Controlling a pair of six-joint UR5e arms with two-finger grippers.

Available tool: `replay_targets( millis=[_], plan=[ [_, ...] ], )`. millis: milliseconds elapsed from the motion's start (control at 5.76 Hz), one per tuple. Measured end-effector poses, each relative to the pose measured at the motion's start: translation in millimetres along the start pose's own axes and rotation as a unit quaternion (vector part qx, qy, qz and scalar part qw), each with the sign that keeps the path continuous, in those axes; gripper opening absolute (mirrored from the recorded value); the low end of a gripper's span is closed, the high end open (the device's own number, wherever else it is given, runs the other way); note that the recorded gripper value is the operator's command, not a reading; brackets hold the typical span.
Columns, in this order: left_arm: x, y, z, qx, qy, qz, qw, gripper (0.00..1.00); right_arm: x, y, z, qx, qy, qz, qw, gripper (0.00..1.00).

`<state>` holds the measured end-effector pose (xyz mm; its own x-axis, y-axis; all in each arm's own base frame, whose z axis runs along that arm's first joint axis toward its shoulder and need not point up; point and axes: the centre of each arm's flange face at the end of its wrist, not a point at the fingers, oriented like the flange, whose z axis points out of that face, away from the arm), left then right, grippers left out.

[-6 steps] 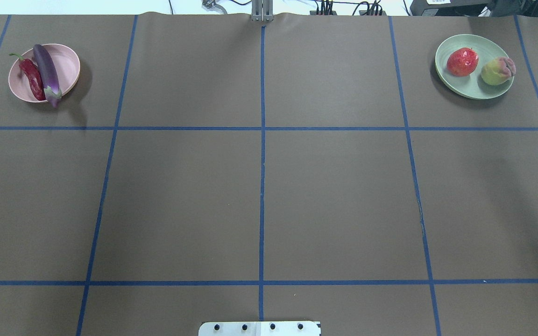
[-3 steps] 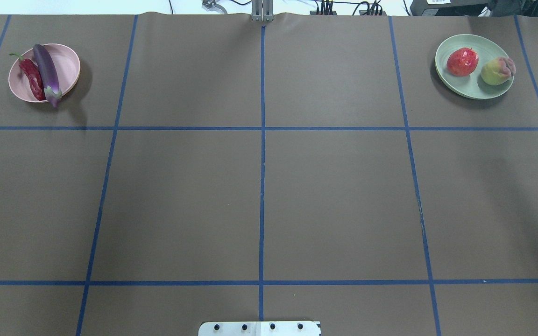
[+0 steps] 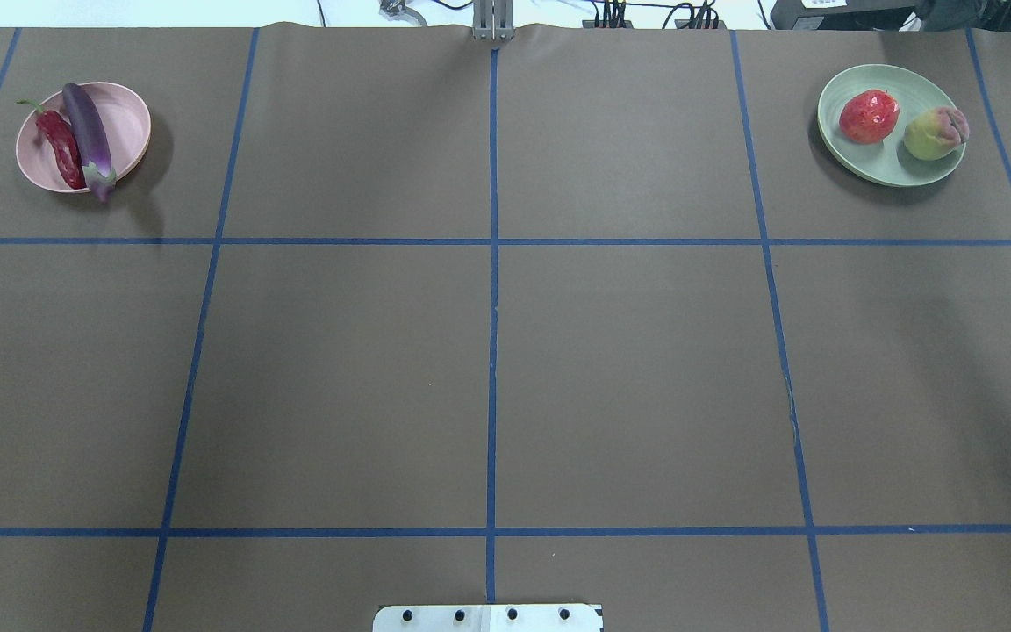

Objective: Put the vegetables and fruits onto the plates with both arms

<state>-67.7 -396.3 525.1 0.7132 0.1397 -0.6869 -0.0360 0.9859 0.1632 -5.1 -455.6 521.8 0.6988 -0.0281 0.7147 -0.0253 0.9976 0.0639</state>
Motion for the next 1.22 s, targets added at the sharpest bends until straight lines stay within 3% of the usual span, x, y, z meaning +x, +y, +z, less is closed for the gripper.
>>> replay_targets(
  millis=[1216],
  plan=[
    [9.2,-17.3,-9.9,0.016,-0.001,0.015,0.9997,1.0,-2.0,-30.4,-1.5,0.008,-0.002,-0.004,1.0,1.0]
  ],
)
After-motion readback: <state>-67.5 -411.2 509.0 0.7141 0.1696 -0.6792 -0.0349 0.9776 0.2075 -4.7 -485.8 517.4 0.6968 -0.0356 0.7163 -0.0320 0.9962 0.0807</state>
